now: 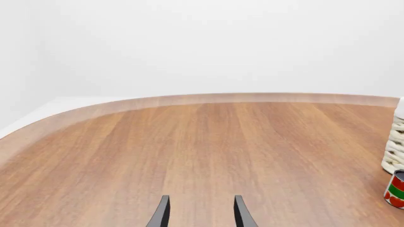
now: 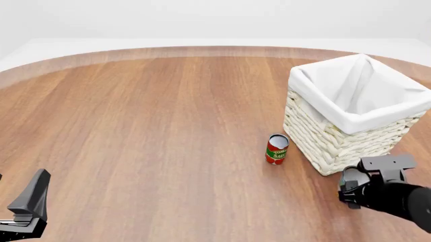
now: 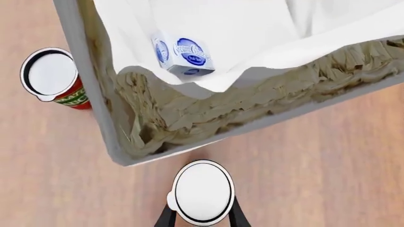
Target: Pick up the alphabet soup and the cream cheese box, and put them in the basket.
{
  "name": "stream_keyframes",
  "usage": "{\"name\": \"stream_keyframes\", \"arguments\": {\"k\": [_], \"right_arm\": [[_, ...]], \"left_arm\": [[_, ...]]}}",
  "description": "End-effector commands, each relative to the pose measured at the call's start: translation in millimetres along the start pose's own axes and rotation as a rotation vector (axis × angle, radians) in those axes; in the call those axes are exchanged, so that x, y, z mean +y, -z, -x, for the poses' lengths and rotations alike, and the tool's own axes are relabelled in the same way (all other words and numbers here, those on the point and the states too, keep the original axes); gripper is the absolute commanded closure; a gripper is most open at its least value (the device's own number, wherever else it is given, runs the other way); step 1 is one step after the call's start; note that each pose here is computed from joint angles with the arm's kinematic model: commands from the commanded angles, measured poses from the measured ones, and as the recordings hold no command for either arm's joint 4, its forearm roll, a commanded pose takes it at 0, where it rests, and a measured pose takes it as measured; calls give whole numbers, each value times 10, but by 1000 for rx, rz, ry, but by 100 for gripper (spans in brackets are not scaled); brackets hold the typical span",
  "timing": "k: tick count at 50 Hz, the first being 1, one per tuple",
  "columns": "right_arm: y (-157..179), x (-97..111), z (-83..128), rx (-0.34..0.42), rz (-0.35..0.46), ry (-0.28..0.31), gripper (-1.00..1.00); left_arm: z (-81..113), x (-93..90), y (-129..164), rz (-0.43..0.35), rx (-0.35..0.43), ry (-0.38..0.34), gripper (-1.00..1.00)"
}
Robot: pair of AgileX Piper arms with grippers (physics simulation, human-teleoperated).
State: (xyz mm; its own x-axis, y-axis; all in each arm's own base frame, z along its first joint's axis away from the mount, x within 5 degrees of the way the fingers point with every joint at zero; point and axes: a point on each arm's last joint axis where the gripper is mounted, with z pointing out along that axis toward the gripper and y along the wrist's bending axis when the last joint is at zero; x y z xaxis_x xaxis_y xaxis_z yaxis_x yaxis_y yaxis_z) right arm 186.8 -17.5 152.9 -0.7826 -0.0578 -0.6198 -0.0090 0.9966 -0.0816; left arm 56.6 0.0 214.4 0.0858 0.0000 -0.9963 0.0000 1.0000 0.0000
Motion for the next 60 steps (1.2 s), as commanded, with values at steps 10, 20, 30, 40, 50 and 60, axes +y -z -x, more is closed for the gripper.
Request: {"name": "stream_keyframes", "arguments": {"k": [10,20,30,40,50,60], "right_arm": [[234,7,19,-27,0,-8,100],[384,-1,33,-36,-3,-4,100],[493,6,29,-28,0,-3,100],[680,-26,126,-36,-9,17,100],[809,-49,233,-44,-14,31,100],[965,-90,367,-72,-30,53,100]], "left_arm": [[0,0,0,0,0,0,-100],[0,0,0,0,0,0,-100],[0,0,0,0,0,0,-100],[0,0,0,0,0,0,-100],[0,0,0,0,0,0,-100],[0,0,0,0,0,0,-100]]}}
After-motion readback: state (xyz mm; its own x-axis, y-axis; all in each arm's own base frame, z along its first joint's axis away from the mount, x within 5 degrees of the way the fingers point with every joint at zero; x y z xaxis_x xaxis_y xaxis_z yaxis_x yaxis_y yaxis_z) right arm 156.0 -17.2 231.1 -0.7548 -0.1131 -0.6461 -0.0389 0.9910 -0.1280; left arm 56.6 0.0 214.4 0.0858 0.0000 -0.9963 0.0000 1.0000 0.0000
